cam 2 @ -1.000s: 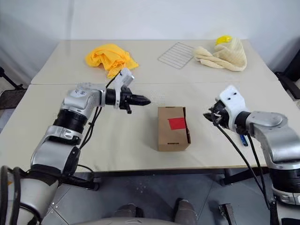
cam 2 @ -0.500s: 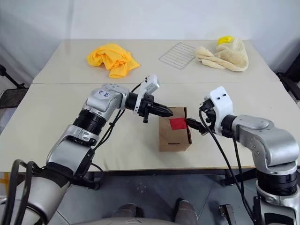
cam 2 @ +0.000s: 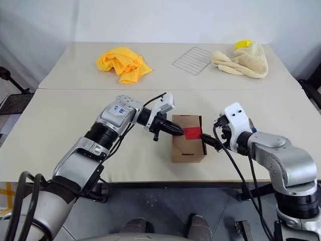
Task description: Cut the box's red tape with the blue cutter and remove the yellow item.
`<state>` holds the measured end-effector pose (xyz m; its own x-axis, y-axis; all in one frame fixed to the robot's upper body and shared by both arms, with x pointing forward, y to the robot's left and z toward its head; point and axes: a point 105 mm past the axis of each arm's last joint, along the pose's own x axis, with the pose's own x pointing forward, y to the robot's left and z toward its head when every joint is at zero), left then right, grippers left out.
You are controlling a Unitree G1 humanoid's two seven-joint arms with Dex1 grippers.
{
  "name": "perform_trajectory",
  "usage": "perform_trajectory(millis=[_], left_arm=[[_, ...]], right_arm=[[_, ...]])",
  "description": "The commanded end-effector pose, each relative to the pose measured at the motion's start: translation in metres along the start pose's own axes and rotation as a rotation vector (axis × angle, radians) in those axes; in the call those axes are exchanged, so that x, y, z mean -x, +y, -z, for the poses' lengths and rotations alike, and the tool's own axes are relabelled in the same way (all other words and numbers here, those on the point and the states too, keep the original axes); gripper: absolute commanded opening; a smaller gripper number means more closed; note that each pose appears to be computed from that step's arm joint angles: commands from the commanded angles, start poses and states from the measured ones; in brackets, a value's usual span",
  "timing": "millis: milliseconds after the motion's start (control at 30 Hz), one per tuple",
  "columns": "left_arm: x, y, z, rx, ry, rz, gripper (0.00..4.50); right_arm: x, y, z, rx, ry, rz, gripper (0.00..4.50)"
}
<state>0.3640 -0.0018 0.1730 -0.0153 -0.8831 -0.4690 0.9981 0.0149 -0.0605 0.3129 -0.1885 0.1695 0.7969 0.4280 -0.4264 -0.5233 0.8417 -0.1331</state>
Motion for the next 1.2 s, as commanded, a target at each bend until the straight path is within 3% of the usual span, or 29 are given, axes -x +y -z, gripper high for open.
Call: perform_trajectory(millis=[33,433,700,867,1200], left_arm=[[-0.002,0.003,0.014,0.017,0.057,-0.014,0.39],[-0.003,0.005,0.021,0.023,0.072,-0.028,0.39],[0.001,0.005,0.027,0.042,0.069,-0.048,0.39],[0.003,0.006,0.028,0.045,0.065,-0.063,0.39],[0.006,0.006,0.031,0.044,0.063,-0.078,0.39]], right_arm=[[0.004,-0.004,0.025,-0.011,0.109,-0.004,4.48],[0.009,-0.028,0.059,0.054,0.267,0.03,4.48],[0.01,-0.029,0.062,0.083,0.266,-0.01,4.48],[0.012,-0.033,0.018,-0.13,0.057,-0.064,4.48],[0.001,-0.028,0.016,-0.514,0.077,-0.243,4.48]])
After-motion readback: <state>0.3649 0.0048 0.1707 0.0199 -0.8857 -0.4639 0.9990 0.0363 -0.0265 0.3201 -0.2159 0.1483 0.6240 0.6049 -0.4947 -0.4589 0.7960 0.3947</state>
